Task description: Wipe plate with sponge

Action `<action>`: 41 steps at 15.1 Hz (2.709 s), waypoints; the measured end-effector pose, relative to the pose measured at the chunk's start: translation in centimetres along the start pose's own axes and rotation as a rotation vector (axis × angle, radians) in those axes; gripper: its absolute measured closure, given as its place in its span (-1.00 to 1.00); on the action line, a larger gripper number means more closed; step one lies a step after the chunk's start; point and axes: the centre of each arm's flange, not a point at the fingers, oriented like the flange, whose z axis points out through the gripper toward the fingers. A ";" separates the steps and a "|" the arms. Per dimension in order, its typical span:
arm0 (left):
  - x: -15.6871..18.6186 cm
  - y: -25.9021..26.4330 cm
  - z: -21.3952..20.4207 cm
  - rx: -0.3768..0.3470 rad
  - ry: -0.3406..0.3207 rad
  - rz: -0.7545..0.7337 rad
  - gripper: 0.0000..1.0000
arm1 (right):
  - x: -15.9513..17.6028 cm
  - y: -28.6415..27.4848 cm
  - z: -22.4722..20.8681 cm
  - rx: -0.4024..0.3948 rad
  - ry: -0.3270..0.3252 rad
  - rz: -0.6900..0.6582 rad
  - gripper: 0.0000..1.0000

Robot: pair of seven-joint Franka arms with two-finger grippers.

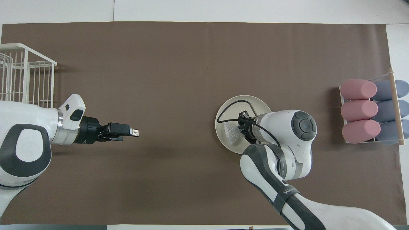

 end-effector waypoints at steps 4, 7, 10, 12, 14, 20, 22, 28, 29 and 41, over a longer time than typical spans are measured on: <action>0.2 0.4 -0.4 -0.001 0.009 -0.021 -1.00 | 0.0 0.0 0.0 0.000 0.000 0.002 0.80; 0.3 0.4 -0.5 -0.001 0.011 -0.023 -1.00 | -2.9 -0.3 0.6 -0.010 -0.009 0.066 0.80; 0.3 0.4 -0.5 -0.001 0.011 -0.024 -1.00 | -7.2 -0.4 1.7 -0.015 -0.015 0.120 0.80; 0.3 0.4 -0.5 -0.001 0.012 -0.025 -1.00 | -8.2 -0.5 2.0 -0.012 -0.015 0.129 0.80; 0.3 0.4 -0.5 -0.001 0.012 -0.025 -1.00 | -8.2 -0.7 1.7 -0.009 -0.017 0.140 0.80; 0.3 0.4 -0.5 -0.001 0.015 -0.027 -1.00 | -12.4 -6.4 -5.9 -0.107 -0.088 0.248 0.80; 0.4 0.2 -0.9 -0.003 0.021 -0.034 -1.00 | -14.1 -8.0 -9.5 -0.132 -0.042 0.217 0.80; 0.4 1.9 -2.1 -0.303 -0.004 -0.121 -1.00 | -21.6 -10.1 -16.0 -0.142 -0.018 0.241 0.80; 0.3 2.6 -2.0 -0.358 -0.015 -0.122 -1.00 | -22.7 -10.1 -16.7 -0.149 -0.016 0.245 0.80; -1.1 10.7 1.6 -0.629 -0.069 -0.096 -1.00 | -24.7 -9.7 -19.9 -0.143 0.000 0.226 0.80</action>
